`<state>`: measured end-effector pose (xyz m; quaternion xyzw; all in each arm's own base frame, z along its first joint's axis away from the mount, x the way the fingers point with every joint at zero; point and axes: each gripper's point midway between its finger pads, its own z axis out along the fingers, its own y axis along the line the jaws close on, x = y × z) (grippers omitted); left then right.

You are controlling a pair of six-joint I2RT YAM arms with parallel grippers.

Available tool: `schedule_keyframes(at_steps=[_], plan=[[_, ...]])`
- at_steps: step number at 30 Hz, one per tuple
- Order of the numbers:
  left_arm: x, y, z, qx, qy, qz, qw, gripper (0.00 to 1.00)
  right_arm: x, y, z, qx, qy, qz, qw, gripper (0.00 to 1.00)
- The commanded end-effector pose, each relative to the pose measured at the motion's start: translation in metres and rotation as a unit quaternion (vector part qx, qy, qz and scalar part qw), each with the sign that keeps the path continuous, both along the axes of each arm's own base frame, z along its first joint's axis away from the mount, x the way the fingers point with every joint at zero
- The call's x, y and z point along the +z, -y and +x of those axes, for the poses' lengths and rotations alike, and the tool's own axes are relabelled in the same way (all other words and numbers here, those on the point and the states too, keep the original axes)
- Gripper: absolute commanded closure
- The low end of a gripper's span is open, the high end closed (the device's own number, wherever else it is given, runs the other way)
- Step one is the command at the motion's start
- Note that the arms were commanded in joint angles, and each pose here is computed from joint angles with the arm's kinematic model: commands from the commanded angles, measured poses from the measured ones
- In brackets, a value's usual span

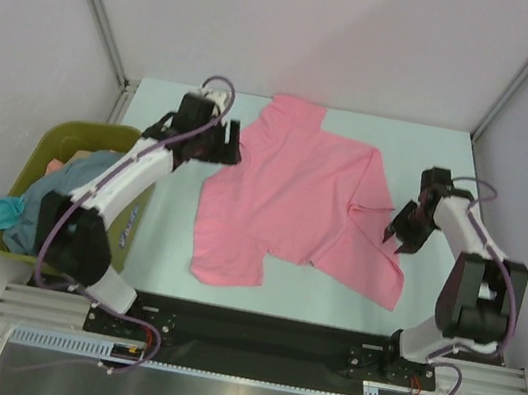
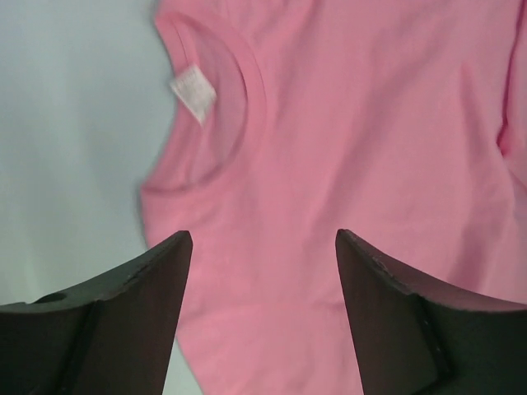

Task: Fold and stack the t-shirts
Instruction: Flatten the tshirt out

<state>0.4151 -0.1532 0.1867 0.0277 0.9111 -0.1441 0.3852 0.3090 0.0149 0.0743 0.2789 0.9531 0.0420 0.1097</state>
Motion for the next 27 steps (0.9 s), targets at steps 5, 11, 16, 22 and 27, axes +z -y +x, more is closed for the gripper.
schedule_keyframes(at_steps=[5, 11, 16, 22, 27], plan=[[-0.042, -0.005, -0.140, 0.025, -0.096, -0.041, 0.994, 0.28, 0.020, -0.018, -0.055, -0.040, 0.056, 0.058, 0.996, 0.60], [-0.095, -0.024, -0.202, 0.123, -0.198, -0.069, 0.970, 0.38, 0.007, -0.021, -0.073, -0.042, 0.044, 0.080, 0.995, 0.61], [-0.126, -0.030, -0.216, 0.147, -0.238, -0.058, 0.958, 0.33, 0.009, -0.030, -0.070, -0.023, 0.050, 0.105, 0.993, 0.60], [-0.152, -0.026, -0.233, 0.149, -0.273, -0.070, 0.948, 0.33, 0.013, -0.031, -0.072, -0.016, 0.059, 0.107, 0.992, 0.59], [-0.152, -0.003, -0.222, 0.100, -0.266, -0.115, 0.952, 0.33, 0.014, -0.036, -0.072, -0.013, 0.065, 0.118, 0.991, 0.59]])
